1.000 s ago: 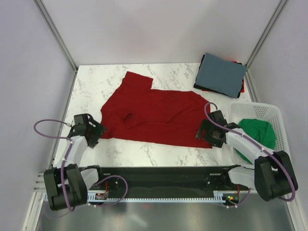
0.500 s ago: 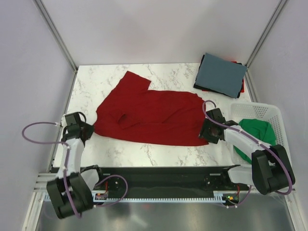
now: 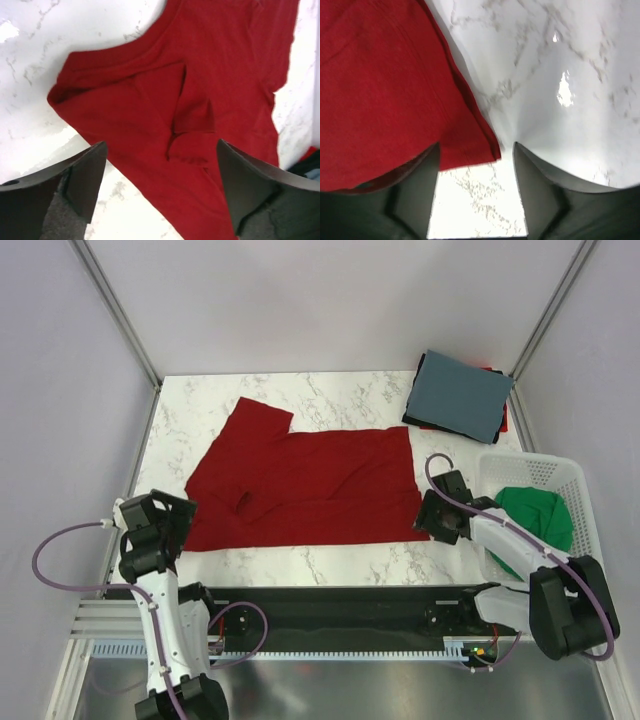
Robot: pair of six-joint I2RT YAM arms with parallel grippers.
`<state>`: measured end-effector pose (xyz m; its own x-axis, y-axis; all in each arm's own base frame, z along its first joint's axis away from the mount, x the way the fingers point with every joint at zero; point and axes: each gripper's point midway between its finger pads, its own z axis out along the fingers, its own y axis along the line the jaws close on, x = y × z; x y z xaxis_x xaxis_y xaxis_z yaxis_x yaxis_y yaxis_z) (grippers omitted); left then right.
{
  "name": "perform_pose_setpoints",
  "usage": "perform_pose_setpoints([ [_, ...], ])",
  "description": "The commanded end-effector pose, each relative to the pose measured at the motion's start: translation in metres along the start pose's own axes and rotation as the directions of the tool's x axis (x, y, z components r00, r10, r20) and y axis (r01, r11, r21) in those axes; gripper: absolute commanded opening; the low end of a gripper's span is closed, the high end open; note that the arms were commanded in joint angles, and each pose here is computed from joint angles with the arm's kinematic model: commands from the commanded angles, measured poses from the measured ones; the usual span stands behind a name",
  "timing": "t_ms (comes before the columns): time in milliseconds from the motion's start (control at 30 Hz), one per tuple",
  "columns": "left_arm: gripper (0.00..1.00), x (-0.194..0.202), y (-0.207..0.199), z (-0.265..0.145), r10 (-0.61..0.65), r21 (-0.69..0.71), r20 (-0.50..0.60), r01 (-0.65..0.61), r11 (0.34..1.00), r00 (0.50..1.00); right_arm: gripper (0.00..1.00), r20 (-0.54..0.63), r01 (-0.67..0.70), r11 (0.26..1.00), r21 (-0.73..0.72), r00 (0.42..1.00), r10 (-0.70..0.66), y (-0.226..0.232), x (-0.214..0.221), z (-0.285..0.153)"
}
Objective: Fold and stack the t-shirts
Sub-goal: Fold the tshirt
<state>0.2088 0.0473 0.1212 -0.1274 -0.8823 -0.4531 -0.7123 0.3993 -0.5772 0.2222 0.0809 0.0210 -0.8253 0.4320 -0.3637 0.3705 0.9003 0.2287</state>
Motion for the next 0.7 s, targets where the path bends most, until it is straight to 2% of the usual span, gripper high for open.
perform_pose_setpoints([
  [0,1.00,-0.002,-0.025,-0.029,0.003,0.085,-0.034,0.000,0.996,0.999,0.73,0.022,0.009,1.000,0.015,1.000,-0.010,-0.007,-0.001,-0.016],
  [67,1.00,-0.011,-0.047,-0.042,0.055,0.157,-0.029,-0.050,0.986,0.998,0.82,0.064,0.030,0.999,-0.032,0.998,-0.028,0.003,-0.012,-0.035],
  [200,1.00,-0.024,-0.073,-0.054,0.273,0.242,-0.006,-0.263,0.934,0.962,0.85,0.135,0.060,0.982,-0.180,0.990,-0.036,0.039,-0.037,-0.072],
  [267,1.00,-0.027,-0.078,-0.055,0.333,0.261,0.004,-0.323,0.910,0.943,0.86,0.195,0.088,0.967,-0.240,0.980,-0.041,0.063,-0.060,-0.088],
  [400,0.98,-0.009,-0.073,-0.044,0.418,0.293,-0.006,-0.398,0.869,0.909,0.87,0.298,0.149,0.964,-0.222,0.951,-0.079,0.097,-0.118,-0.099],
  [433,0.97,-0.006,-0.072,-0.043,0.414,0.302,-0.004,-0.394,0.868,0.910,0.87,0.274,0.162,0.971,-0.177,0.956,-0.110,0.100,-0.124,-0.081],
  [500,0.95,0.004,-0.080,-0.046,0.446,0.369,-0.012,-0.410,0.834,0.895,0.84,0.345,0.185,0.968,-0.168,0.931,-0.119,0.119,-0.157,-0.081],
  [667,0.92,0.009,-0.081,-0.044,0.461,0.371,-0.020,-0.421,0.827,0.887,0.74,0.340,0.218,0.975,-0.051,0.921,-0.189,0.140,-0.200,-0.014],
])
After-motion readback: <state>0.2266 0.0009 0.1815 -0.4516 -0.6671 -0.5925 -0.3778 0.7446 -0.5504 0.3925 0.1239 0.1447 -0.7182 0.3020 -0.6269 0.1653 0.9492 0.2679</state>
